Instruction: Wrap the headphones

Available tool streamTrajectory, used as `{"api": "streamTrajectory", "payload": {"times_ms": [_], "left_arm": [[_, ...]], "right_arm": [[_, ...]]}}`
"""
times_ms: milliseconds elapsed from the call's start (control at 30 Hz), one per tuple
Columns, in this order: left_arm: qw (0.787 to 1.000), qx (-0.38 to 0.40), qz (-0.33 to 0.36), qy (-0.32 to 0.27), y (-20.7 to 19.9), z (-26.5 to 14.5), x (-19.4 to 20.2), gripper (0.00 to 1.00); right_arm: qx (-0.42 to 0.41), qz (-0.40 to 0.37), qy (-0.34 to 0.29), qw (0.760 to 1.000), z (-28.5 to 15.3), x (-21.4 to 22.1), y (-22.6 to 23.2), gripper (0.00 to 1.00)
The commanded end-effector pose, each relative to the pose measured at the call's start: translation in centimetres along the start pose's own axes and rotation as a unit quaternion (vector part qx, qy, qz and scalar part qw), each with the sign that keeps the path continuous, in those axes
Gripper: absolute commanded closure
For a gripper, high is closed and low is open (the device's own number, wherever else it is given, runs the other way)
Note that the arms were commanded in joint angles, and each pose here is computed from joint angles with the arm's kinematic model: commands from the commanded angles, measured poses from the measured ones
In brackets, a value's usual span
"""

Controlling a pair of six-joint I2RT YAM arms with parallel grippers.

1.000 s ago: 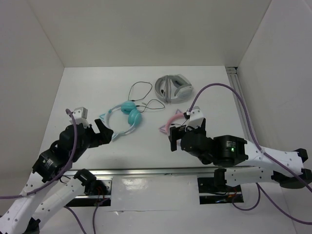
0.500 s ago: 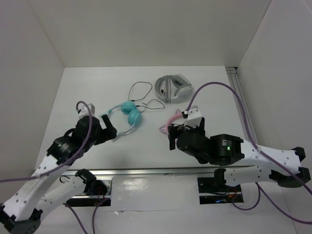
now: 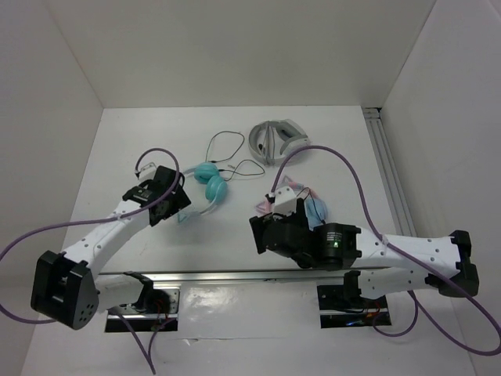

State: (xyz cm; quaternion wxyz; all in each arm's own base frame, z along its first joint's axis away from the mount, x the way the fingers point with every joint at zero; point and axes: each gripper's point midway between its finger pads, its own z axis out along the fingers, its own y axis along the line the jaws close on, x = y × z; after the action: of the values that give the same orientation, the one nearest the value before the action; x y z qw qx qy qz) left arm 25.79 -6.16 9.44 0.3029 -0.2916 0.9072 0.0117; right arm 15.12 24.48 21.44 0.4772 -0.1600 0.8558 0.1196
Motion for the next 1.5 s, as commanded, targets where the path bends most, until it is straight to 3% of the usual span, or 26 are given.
{"api": "streamTrajectory", "payload": {"times_ms": [0,233,333,400,467,600,667,767,800,833,900,1033,1067,1133,1167,1300,1467], "left_arm": [[0.999,0.008,-0.042,-0.026,-0.8,1.8,-3.0,0.04],[0.999,-0.018,-0.037,0.019,-0.7,6.9,-1.8,0.13],[0.998,-0.033,-0.042,0.033,-0.7,8.5,-1.9,0.21],[0.997,-0.047,-0.035,0.047,-0.2,9.0,-1.1,0.36],[0.996,-0.053,-0.038,0.053,0.1,9.2,-0.6,0.36],[0.993,-0.084,-0.048,0.072,2.2,10.7,0.8,0.46],[0.991,-0.083,-0.051,0.093,2.5,11.1,1.4,0.61],[0.99,-0.08,-0.06,0.1,2.6,11.2,1.3,0.71],[0.989,-0.079,-0.06,0.107,2.6,11.3,1.6,0.93],[0.989,-0.077,-0.065,0.111,2.6,11.3,1.6,1.0],[0.988,-0.074,-0.064,0.123,2.6,10.8,2.0,1.0],[0.996,-0.017,-0.012,0.083,-1.2,5.5,1.3,1.0],[0.999,0.02,-0.004,0.041,-3.0,2.5,-0.6,1.0],[0.999,0.033,0.008,0.025,-2.9,-0.9,-1.6,1.0],[0.998,0.066,0.004,-0.018,-3.7,-4.2,-4.0,1.0],[0.991,0.092,0.009,-0.097,-1.8,-11.8,-8.2,1.0],[0.979,0.127,0.024,-0.155,0.9,-19.1,-10.9,1.0]], "right_arm": [[-0.038,0.02,-0.013,0.999,0.0,-0.1,1.9,0.0],[-0.068,0.024,-0.016,0.997,-0.4,0.3,2.8,0.0],[-0.076,0.019,-0.015,0.997,-0.7,0.5,3.3,0.0],[-0.076,0.019,-0.015,0.997,-0.7,0.5,3.3,0.0],[-0.08,0.016,-0.015,0.997,-0.9,0.6,3.5,0.0],[-0.083,0.008,-0.014,0.996,-1.2,0.9,3.7,0.0],[-0.09,0.009,-0.016,0.996,-1.3,0.9,4.1,0.0],[-0.09,0.007,-0.018,0.996,-1.5,0.9,4.1,0.0],[-0.09,0.007,-0.018,0.996,-1.5,0.9,4.1,0.0],[-0.09,0.007,-0.018,0.996,-1.5,0.9,4.1,0.0],[-0.084,0.008,-0.022,0.996,-1.5,0.9,4.0,0.0],[-0.093,0.01,-0.041,0.995,-2.5,-0.5,3.8,0.0],[-0.121,0.022,-0.063,0.99,-3.7,-1.8,4.4,0.0],[-0.17,0.024,-0.085,0.981,-5.2,-2.8,5.1,0.0],[-0.205,0.006,-0.093,0.974,-6.1,-2.9,5.7,0.0],[-0.24,0.02,-0.143,0.96,-8.0,-4.9,4.4,0.0],[-0.275,-0.012,-0.17,0.946,-9.3,-6.5,5.5,0.0]]}}
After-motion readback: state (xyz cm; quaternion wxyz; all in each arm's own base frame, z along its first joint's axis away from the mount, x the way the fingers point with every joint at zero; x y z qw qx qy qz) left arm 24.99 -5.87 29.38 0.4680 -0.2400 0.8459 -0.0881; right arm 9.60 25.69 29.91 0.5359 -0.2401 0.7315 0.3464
